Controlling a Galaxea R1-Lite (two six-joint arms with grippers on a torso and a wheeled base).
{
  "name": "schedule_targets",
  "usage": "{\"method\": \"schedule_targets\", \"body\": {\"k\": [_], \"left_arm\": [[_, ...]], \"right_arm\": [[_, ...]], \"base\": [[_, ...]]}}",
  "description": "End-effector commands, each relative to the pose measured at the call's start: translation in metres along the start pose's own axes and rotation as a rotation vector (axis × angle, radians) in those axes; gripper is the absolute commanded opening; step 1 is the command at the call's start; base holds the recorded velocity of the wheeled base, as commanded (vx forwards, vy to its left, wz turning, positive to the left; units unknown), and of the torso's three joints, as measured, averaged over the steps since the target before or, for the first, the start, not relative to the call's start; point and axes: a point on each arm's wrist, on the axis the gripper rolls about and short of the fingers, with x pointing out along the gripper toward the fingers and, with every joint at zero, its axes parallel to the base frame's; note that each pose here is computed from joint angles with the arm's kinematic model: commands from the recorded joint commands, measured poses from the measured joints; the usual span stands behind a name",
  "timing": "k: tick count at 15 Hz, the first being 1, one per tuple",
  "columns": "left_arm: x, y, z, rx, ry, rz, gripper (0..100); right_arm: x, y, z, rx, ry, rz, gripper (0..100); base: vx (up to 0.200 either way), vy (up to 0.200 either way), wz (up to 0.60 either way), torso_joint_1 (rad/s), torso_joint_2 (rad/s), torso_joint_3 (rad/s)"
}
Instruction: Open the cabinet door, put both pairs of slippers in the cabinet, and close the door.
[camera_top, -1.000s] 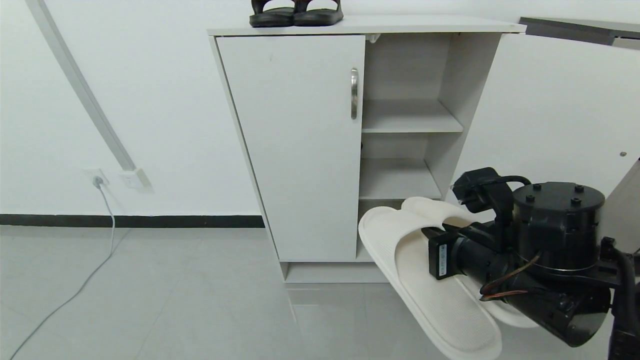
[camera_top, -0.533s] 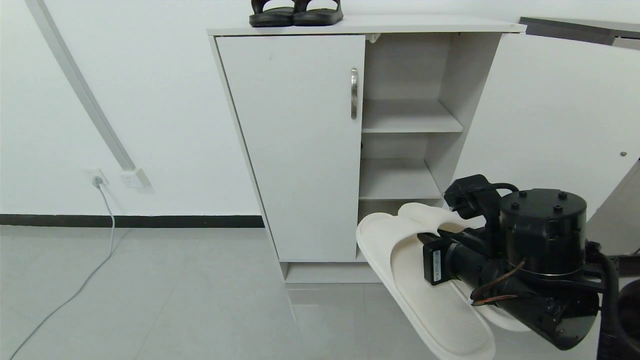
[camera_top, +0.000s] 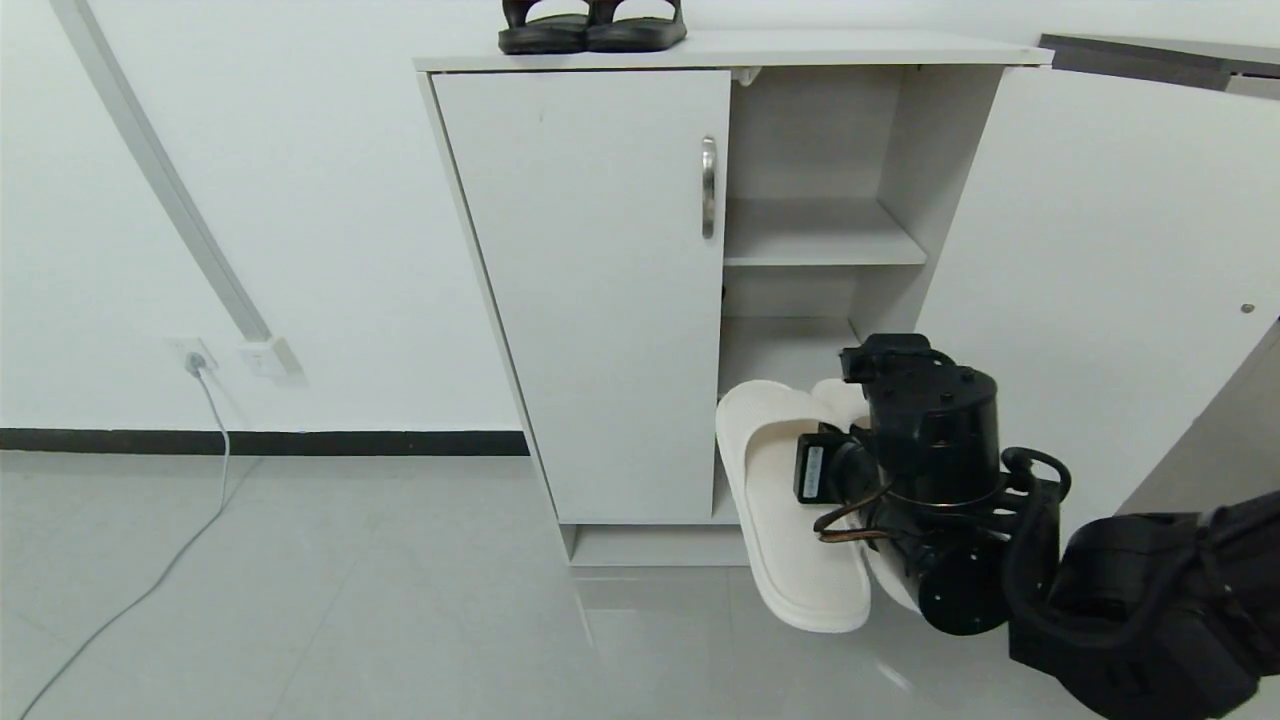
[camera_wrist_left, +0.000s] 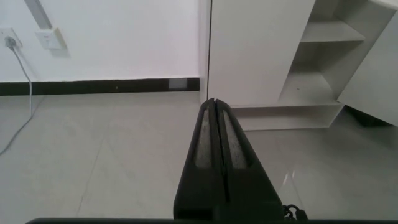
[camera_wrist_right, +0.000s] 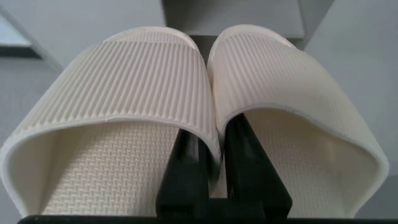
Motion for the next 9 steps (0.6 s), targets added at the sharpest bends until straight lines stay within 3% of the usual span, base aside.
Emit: {"method": "schedule_targets", "body": {"k": [1,7,9], "left_arm": [[0.0,0.0,0.0,0.0,0.004,0.0,0],[0.0,0.0,0.0,0.0,0.004,0.0,0],[0.0,0.0,0.0,0.0,0.004,0.0,0]], "right_arm": [[0.013,0.009,-0.016,-0.023,0.029,-0.008,0],[0.022,0.013,-0.031,-0.047,0.052,-0.021,0],[0.023,0.016,-0.033,-0.06,0.041,0.002,0]], "base": [[0.0,-0.2,0.0,-0.002,0.0,0.007],[0.0,-0.2,0.0,0.003,0.0,0.001],[0.0,0.0,0.0,0.0,0.0,0.0]]}}
